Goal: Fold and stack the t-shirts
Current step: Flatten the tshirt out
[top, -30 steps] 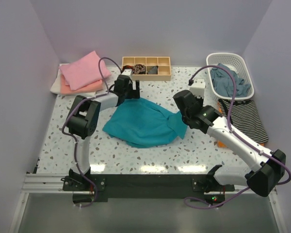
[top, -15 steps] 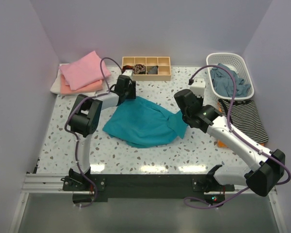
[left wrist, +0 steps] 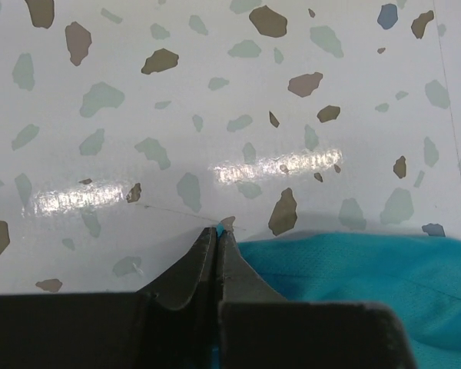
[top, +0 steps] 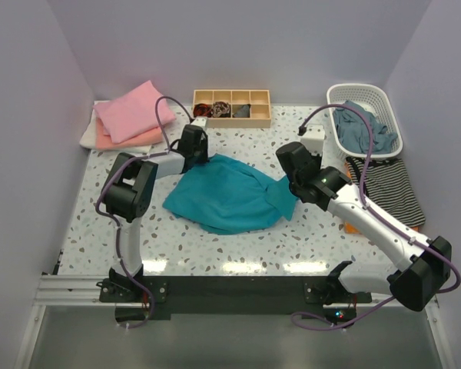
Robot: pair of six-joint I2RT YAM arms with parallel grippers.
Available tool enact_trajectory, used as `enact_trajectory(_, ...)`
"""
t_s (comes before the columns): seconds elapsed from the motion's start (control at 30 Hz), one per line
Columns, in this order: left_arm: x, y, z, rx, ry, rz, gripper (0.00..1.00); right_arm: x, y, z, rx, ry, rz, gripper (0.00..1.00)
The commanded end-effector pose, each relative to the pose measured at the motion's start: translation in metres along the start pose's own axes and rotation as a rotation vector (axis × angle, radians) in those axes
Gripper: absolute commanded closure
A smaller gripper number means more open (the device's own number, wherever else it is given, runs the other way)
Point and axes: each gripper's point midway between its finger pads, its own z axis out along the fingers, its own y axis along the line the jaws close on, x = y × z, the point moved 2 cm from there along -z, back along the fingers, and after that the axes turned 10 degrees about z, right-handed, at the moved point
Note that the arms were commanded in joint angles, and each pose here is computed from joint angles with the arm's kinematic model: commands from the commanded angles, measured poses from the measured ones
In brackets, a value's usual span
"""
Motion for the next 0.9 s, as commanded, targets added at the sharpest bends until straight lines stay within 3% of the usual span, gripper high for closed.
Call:
enact_trajectory(0.0,-0.015,0.001,-0.007,0.009,-0.011,0.01,1.0,-0.01,-0.005,-0.003,-0.002,-0.034,0.039,1.0)
enact_trajectory(0.23,-0.085,0.006,-0.076,0.01,-0.167,0.013,1.0,-0.036,-0.009,-0.015,-0.053,-0.09,0.048,1.0)
enact_trajectory(0.47,-0.156,0.019,-0.2,-0.001,-0.393,0.006,1.0,-0.073,-0.013,-0.045,-0.169,-0.155,0.093,1.0)
enact_trajectory(0.63,-0.166,0.025,-0.251,-0.02,-0.448,0.016,1.0,-0.087,-0.024,-0.057,-0.176,-0.196,0.119,1.0)
enact_trajectory(0.87,-0.197,0.036,-0.377,-0.052,-0.632,0.013,1.0,-0.125,-0.05,-0.097,-0.253,-0.302,0.198,1.0)
